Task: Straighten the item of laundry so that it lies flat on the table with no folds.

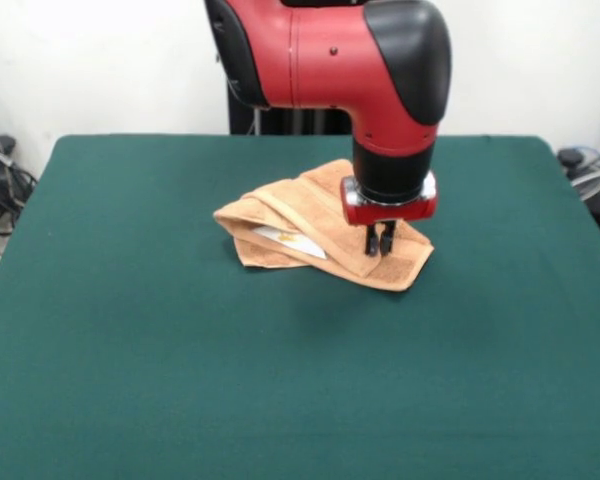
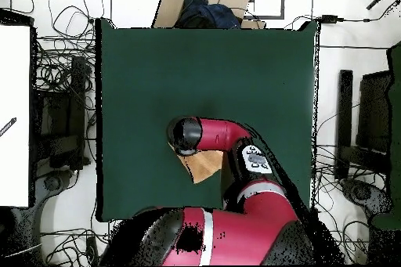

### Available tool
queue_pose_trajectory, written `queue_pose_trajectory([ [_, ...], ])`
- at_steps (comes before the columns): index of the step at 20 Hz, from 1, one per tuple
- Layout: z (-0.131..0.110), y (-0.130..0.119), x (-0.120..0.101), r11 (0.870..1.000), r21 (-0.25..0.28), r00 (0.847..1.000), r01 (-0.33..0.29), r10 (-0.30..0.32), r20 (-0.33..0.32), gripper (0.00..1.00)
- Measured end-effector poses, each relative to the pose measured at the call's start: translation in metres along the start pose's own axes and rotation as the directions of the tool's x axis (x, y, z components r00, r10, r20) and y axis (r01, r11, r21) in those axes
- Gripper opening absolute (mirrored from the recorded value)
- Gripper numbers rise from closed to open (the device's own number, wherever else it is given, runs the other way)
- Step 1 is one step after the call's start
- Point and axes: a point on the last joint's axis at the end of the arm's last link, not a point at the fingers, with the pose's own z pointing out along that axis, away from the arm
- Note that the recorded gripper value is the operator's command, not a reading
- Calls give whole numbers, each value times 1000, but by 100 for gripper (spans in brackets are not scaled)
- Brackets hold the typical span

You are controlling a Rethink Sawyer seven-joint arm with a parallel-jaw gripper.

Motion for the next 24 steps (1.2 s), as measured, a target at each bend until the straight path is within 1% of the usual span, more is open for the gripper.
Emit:
queue_pose_trajectory([
  [6, -21, 0, 0, 1000, 10, 1000, 3, -4, 20, 0],
  [7, -32, 1, 1, 1000, 15, 1000, 5, -6, 30, 0],
  [10, -43, 1, 2, 1000, 21, 999, 7, -8, 41, 0],
  [12, -58, 1, 2, 1000, 29, 998, 8, -10, 57, 0],
  [14, -61, 1, 2, 999, 31, 998, 9, -11, 61, 0],
  [17, -75, 2, 5, 999, 38, 997, 10, -13, 74, 0],
  [21, -83, 3, 9, 999, 40, 997, 10, -13, 77, 0],
  [24, -95, 6, 16, 999, 38, 997, 4, -7, 73, 0],
])
